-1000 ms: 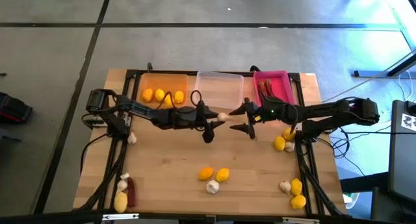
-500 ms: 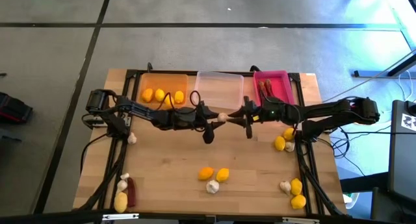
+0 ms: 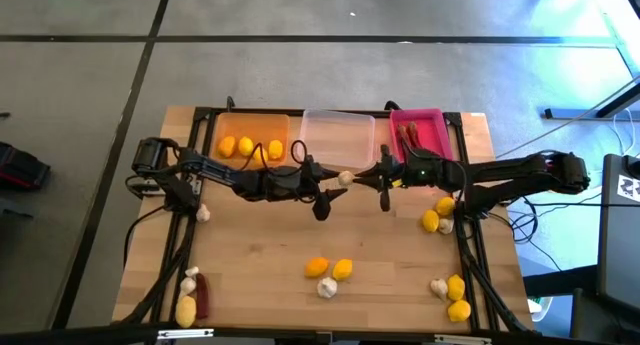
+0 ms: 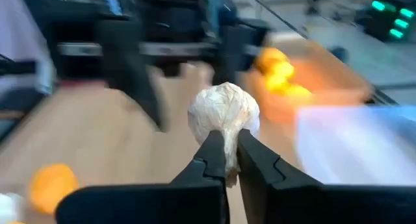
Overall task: Sort produce into baskets
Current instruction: Put the white garlic into the transparent bin
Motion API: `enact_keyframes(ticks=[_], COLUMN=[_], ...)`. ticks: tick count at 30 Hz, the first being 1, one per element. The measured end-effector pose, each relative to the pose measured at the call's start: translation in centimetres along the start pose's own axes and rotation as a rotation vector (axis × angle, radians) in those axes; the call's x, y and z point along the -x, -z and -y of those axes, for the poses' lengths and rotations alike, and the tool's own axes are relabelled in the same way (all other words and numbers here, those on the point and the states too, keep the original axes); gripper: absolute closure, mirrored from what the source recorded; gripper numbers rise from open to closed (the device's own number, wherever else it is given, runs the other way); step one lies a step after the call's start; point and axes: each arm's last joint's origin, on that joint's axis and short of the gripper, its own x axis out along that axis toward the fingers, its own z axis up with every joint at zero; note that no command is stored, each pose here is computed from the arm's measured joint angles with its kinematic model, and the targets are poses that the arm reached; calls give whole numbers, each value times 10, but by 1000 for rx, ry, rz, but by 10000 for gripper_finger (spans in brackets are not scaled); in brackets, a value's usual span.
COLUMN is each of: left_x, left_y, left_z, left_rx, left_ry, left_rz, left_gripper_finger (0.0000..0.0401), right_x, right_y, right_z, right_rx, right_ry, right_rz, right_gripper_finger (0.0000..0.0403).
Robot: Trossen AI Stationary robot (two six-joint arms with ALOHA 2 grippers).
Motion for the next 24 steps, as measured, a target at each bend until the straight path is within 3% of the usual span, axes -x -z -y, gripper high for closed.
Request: enact_keyframes(ticks=[11, 14, 24], left_x=[5, 6, 7], left_y=[25, 27, 29], left_z=[-2, -1, 0], left_rx=[22, 19, 9], left_ry=[-57, -59, -63], left_rz=[-244, -259, -273], left_gripper_finger=[143, 143, 143], right_x=[40, 43, 35], right_y=[-23, -25, -21], right_z=[36, 46, 81], right_rx=[156, 139, 28], right_ry=[556, 579, 508], right_rz=[-402, -424, -380], right_gripper_finger=[380, 380, 380])
